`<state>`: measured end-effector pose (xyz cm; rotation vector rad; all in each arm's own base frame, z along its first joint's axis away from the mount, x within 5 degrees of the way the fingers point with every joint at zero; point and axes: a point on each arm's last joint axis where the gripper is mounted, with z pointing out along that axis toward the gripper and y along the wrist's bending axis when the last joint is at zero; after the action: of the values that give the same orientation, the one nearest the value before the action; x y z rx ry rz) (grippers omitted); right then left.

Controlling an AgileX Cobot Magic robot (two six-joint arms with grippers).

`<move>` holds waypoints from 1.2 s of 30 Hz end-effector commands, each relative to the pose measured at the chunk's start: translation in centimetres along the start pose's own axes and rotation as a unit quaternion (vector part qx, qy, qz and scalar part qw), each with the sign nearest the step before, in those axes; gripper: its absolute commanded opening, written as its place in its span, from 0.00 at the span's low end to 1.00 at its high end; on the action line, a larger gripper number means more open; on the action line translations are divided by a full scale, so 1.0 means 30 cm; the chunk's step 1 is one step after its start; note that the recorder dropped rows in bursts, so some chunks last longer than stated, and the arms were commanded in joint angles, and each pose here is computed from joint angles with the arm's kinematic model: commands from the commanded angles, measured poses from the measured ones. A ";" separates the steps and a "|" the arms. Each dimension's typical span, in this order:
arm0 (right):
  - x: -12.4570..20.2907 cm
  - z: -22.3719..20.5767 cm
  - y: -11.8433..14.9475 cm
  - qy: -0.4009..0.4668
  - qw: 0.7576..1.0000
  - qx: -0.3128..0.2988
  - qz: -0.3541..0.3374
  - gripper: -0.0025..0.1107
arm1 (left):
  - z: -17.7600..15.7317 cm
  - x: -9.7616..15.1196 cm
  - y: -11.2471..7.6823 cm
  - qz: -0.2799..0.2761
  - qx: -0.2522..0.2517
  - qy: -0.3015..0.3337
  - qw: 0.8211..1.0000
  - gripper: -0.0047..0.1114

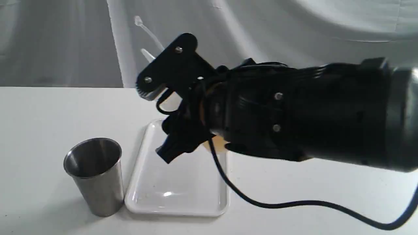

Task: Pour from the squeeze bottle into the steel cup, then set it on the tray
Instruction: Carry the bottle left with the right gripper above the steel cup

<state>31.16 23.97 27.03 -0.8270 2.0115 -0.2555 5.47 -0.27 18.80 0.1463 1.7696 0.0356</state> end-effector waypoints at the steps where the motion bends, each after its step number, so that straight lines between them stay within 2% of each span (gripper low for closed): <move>1: -0.036 0.003 0.040 -0.018 0.999 0.001 -0.030 0.53 | 0.000 0.002 -0.001 0.000 0.001 -0.004 1.000 0.11; 4: -0.030 0.007 0.075 -0.008 0.998 0.011 -0.056 0.53 | 0.000 0.002 -0.001 0.000 0.001 -0.004 1.000 0.11; 16: -0.026 0.013 0.068 -0.003 0.997 0.030 -0.075 0.53 | 0.000 0.002 -0.001 0.000 0.001 -0.004 1.000 0.11; 29: -0.062 0.133 0.081 0.037 0.981 0.121 -0.144 0.53 | 0.000 0.002 -0.001 0.000 0.001 -0.004 1.000 0.11; 36: -0.101 0.148 0.164 0.021 0.980 0.119 -0.160 0.53 | 0.000 0.002 -0.001 0.000 0.001 -0.004 1.000 0.11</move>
<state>33.79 29.54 23.64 -0.9734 1.8909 -0.6567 5.47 -0.27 18.80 0.1463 1.7696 0.0356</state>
